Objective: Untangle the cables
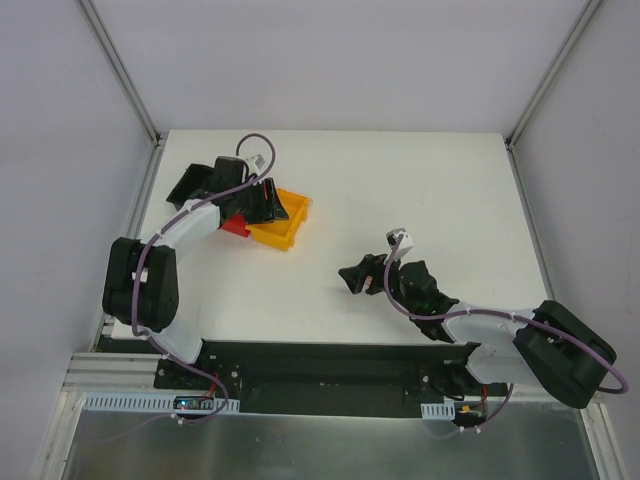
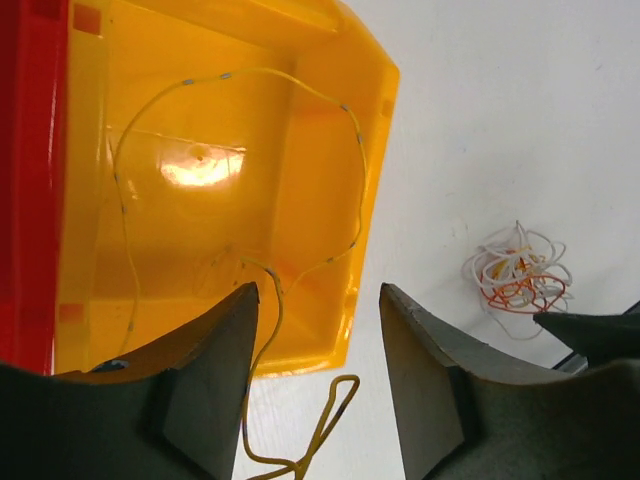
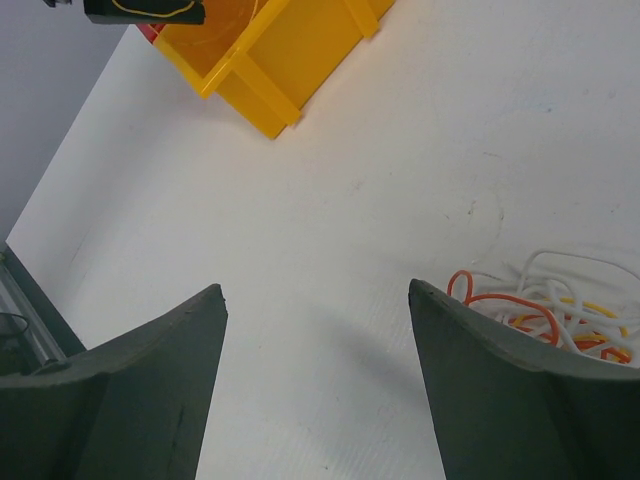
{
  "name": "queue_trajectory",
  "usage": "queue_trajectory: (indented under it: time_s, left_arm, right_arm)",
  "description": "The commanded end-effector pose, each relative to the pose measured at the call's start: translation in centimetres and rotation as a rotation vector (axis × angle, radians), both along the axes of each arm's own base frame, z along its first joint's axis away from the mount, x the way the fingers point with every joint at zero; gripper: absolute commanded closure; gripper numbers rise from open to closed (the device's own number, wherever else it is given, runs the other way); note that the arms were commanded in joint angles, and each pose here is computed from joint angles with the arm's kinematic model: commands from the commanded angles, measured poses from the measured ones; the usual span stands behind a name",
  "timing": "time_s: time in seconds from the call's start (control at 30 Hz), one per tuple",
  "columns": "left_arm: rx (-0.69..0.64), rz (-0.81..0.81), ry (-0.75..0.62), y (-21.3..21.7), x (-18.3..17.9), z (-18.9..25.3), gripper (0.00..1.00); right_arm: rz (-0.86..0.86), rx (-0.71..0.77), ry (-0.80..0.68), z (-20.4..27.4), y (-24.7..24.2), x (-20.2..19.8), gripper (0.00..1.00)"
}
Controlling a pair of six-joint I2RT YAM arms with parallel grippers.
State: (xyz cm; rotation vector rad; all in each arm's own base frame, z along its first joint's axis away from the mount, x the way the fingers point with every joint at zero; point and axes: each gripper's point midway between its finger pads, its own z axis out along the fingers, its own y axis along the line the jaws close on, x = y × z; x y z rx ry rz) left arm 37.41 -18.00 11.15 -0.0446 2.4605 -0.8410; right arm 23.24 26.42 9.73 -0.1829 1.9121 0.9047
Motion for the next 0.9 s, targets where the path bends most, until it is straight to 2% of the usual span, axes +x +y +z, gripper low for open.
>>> queue_trajectory:
  time_s: [0.0, 0.17, 0.5, 0.63, 0.77, 0.87]
  left_arm:
    - [0.030, -0.018, -0.124, 0.1, -1.3, 4.1, 0.46]
    - [0.108, -0.022, -0.187, 1.0, -2.4, 5.4, 0.37]
    - [0.267, -0.157, -0.209, -0.3, -0.3, 5.1, 0.33]
    - [0.326, -0.107, -0.249, 1.2, -0.6, 6.1, 0.30]
    - [0.340, 0.073, -0.264, 4.3, -3.8, 7.3, 0.30]
    - [0.256, 0.148, -0.285, 5.3, -7.7, 6.5, 0.37]
  right_arm:
    - [0.005, 0.044, -0.049, 2.0, 0.8, 0.8, 0.24]
    - [0.012, 0.045, -0.046, 2.0, 1.0, 0.7, 0.24]
    - [0.021, 0.041, -0.030, 1.7, 1.4, 0.8, 0.24]
    - [0.029, 0.039, -0.025, 1.5, 1.5, 0.9, 0.24]
    - [0.043, 0.041, -0.019, 1.5, 1.8, 0.8, 0.24]
    - [0.044, 0.043, -0.017, 1.5, 1.8, 0.8, 0.24]
